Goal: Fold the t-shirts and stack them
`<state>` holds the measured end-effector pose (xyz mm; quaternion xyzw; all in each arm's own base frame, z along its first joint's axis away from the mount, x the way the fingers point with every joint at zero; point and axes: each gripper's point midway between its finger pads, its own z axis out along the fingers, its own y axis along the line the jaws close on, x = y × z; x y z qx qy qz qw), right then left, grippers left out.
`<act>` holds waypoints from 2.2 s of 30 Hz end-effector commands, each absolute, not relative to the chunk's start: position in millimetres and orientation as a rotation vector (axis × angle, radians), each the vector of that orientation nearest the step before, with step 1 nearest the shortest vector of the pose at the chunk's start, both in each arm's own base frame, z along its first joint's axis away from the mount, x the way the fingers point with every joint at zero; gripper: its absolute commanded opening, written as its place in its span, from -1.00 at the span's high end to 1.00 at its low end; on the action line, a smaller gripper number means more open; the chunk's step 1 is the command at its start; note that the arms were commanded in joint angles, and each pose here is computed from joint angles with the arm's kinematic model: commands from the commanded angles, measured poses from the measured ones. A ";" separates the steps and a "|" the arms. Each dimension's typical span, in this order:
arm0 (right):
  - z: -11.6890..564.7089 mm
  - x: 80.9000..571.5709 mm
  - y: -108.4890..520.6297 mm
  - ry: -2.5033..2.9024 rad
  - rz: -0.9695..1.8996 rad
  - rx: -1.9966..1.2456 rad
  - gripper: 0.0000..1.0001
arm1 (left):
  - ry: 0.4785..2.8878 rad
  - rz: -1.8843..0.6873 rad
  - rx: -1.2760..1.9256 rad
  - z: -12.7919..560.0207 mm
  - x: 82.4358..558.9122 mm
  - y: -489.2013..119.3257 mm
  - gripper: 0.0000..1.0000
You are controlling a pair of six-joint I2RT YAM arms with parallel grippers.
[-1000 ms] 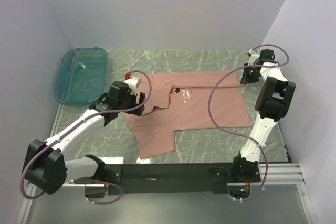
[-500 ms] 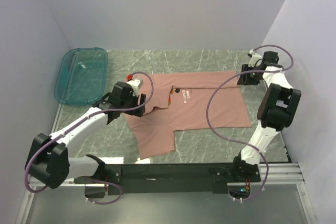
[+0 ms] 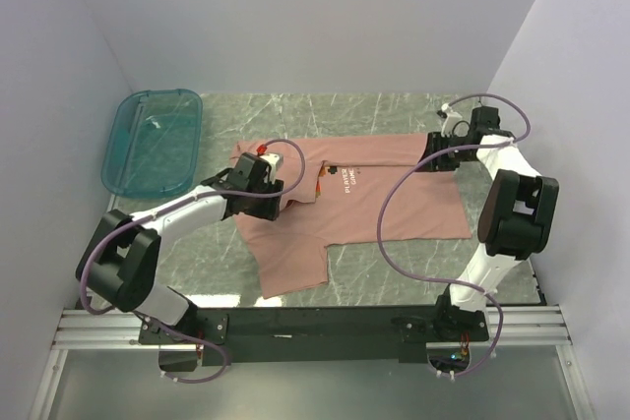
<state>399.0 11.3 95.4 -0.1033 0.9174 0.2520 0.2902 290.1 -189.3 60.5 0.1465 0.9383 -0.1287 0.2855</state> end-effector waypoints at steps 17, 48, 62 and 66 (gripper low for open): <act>110.5 336.2 271.5 2.119 0.569 -1.324 0.07 | 2.350 -0.478 -0.153 95.1 277.5 -167.7 -0.20; 49.4 356.8 324.6 1.996 0.162 -1.637 0.07 | 2.056 -0.346 -0.747 125.3 246.9 -74.3 -0.18; 34.1 355.8 321.2 2.023 0.143 -1.652 0.10 | 2.052 -0.353 -0.746 126.7 246.9 -75.0 -0.18; 31.8 356.4 320.6 2.025 0.136 -1.657 0.20 | 2.051 -0.352 -0.744 126.5 247.2 -74.7 -0.17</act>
